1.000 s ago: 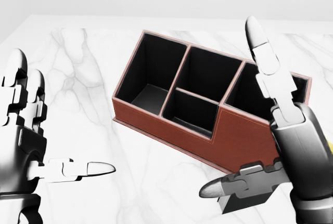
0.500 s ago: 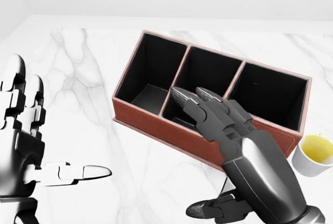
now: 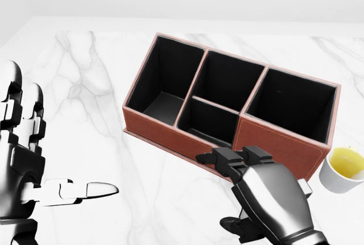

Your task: Pick up the book and place it in the right compartment of the caddy.

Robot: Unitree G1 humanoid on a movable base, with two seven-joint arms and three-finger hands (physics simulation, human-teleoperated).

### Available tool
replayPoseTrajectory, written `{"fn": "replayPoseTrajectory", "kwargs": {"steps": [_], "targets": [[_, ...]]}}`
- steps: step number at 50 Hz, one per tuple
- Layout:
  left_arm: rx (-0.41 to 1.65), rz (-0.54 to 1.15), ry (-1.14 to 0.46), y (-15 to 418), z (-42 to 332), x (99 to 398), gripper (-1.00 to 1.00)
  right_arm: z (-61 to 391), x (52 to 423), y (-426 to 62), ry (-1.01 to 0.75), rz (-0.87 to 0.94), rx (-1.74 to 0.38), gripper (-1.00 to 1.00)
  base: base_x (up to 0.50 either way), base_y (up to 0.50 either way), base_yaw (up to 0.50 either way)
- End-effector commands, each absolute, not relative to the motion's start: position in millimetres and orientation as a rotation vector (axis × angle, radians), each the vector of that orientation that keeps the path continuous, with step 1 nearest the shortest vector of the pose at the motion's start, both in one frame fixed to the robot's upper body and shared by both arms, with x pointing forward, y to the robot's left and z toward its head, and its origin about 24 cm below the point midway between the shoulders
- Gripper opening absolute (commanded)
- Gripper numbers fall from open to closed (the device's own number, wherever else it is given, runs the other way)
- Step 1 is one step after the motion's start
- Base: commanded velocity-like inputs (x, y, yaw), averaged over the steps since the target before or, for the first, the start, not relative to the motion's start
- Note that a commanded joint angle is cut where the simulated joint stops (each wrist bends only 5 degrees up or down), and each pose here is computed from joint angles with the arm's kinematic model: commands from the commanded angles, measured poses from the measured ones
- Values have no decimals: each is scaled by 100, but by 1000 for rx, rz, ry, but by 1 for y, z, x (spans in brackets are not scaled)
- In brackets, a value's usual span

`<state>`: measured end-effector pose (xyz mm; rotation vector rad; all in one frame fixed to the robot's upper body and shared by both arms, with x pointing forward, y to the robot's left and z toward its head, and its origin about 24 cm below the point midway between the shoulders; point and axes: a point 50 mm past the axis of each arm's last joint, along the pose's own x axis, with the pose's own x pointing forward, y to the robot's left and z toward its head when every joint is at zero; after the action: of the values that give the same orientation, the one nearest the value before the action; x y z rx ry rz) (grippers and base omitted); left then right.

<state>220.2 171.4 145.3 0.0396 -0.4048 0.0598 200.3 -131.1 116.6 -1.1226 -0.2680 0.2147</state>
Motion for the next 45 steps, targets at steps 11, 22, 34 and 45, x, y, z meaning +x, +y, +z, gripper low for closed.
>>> {"fn": "replayPoseTrajectory", "kwargs": {"steps": [11, 22, 34, 45], "targets": [[34, 65, -390, 172, 142, 222, 100, 97, 217, -140, -190, 179, -1256, 16, 0, 0, 0], [32, 62, -381, 171, 140, 225, 100, 94, 224, -146, -165, 167, -1295, 15, 0, 0, 0], [28, 60, -371, 170, 138, 228, 100, 88, 230, -154, -120, 162, -1345, 15, 0, 0, 0], [29, 59, -365, 169, 137, 229, 100, 81, 229, -161, -71, 168, -1436, 16, 0, 0, 0]]}}
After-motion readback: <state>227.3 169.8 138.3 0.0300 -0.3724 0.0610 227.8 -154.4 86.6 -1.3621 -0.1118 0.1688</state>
